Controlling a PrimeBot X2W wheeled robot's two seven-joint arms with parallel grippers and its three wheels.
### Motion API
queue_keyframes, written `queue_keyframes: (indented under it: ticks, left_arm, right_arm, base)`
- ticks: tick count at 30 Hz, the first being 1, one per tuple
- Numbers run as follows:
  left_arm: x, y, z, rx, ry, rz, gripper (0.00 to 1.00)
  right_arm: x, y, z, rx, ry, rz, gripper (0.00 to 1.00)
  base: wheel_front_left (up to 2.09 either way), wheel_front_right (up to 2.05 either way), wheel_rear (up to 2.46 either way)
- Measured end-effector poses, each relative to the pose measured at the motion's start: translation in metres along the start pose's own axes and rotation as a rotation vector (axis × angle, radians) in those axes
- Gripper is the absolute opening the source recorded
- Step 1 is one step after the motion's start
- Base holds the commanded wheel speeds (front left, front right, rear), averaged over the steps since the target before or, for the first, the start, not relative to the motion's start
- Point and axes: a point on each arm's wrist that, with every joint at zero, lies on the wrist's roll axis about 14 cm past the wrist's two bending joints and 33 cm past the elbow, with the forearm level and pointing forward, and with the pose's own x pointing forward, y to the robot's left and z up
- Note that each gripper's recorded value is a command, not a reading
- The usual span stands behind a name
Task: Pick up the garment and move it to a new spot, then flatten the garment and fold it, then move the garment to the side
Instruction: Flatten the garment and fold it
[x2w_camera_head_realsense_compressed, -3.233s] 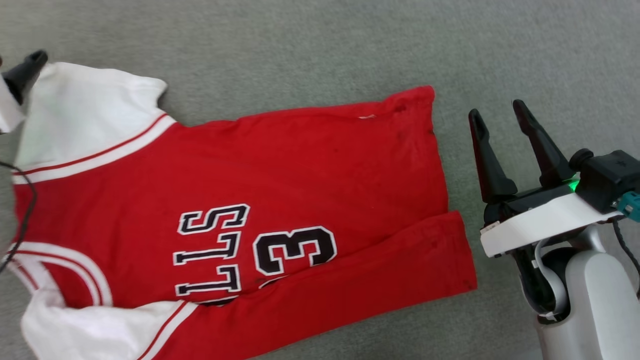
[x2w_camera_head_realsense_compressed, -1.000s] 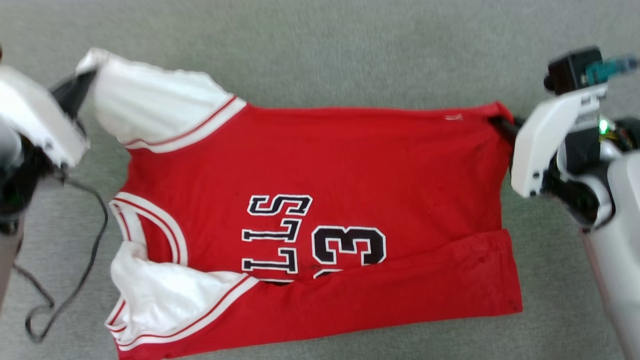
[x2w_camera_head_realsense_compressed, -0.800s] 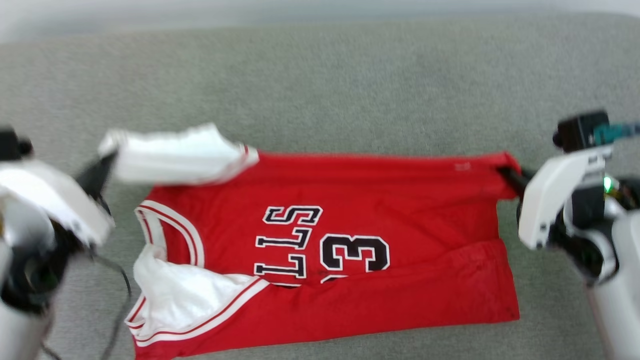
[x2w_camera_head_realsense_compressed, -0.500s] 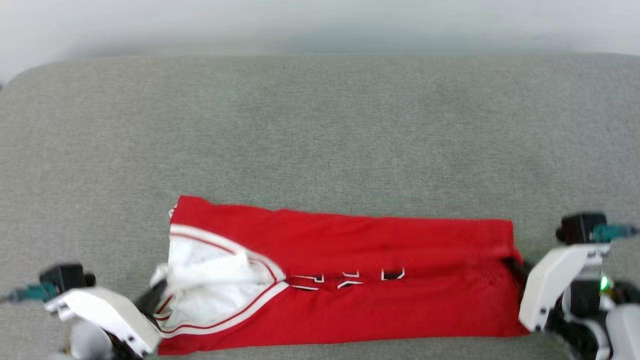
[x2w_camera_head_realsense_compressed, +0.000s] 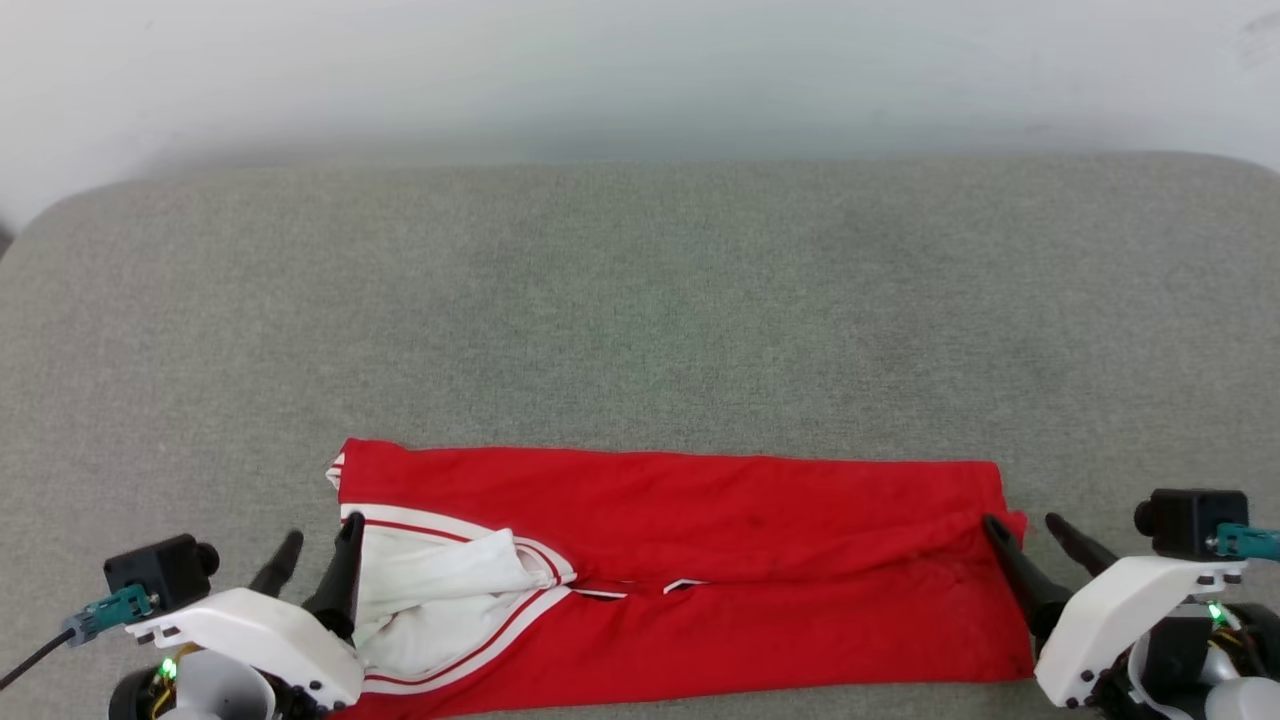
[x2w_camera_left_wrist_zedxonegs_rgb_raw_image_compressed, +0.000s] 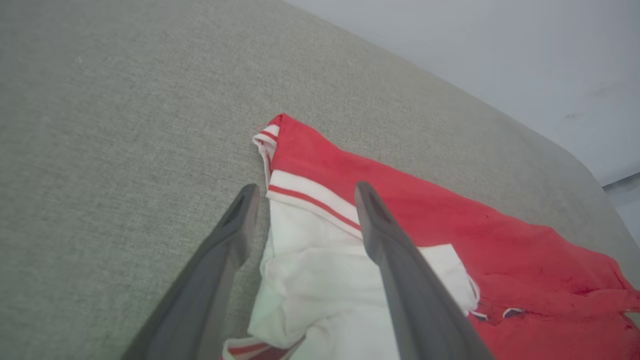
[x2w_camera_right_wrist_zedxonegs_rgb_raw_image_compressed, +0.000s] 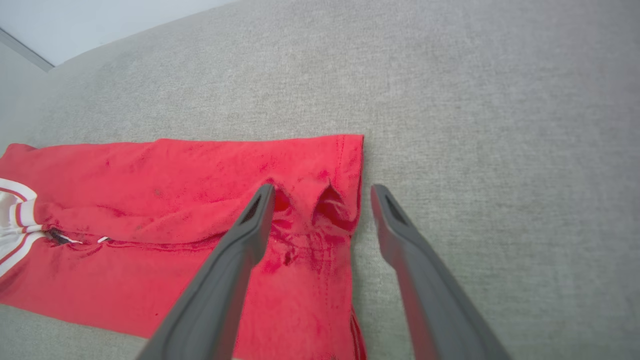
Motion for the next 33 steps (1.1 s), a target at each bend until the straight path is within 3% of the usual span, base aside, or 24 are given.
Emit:
queue_keyframes:
  ticks: [6,13,20,31,32,33]
  left_arm:
    - [-0.005,-0.040,0.057,0.117,-0.261,-0.080,1.00]
    - [-0.021,-0.066,0.096,0.246,-0.473,-0.104,1.00]
    - [-0.031,-0.070,0.102,0.308,-0.535,-0.089,1.00]
    - [-0.032,-0.058,0.097,0.333,-0.523,-0.051,1.00]
    - [-0.032,-0.058,0.097,0.334,-0.523,-0.052,1.00]
    - [-0.032,-0.059,0.097,0.335,-0.523,-0.054,1.00]
  right_arm:
    - [-0.019,-0.002,0.027,-0.061,-0.047,0.000,1.00]
    - [-0.024,-0.036,0.033,-0.086,0.070,-0.081,1.00]
    - [-0.005,-0.035,0.000,-0.048,0.287,-0.068,1.00]
    - [0.028,-0.002,-0.057,0.017,0.526,0.023,1.00]
    - [0.028,-0.002,-0.058,0.020,0.537,0.025,0.33]
    - [0.028,-0.001,-0.059,0.028,0.541,0.028,0.00]
  base:
    - [0.00,0.00,0.00]
    - [0.00,0.00,0.00]
    - [0.00,0.00,0.00]
    - [0.00,0.00,0.00]
    - [0.00,0.00,0.00]
    - [0.00,0.00,0.00]
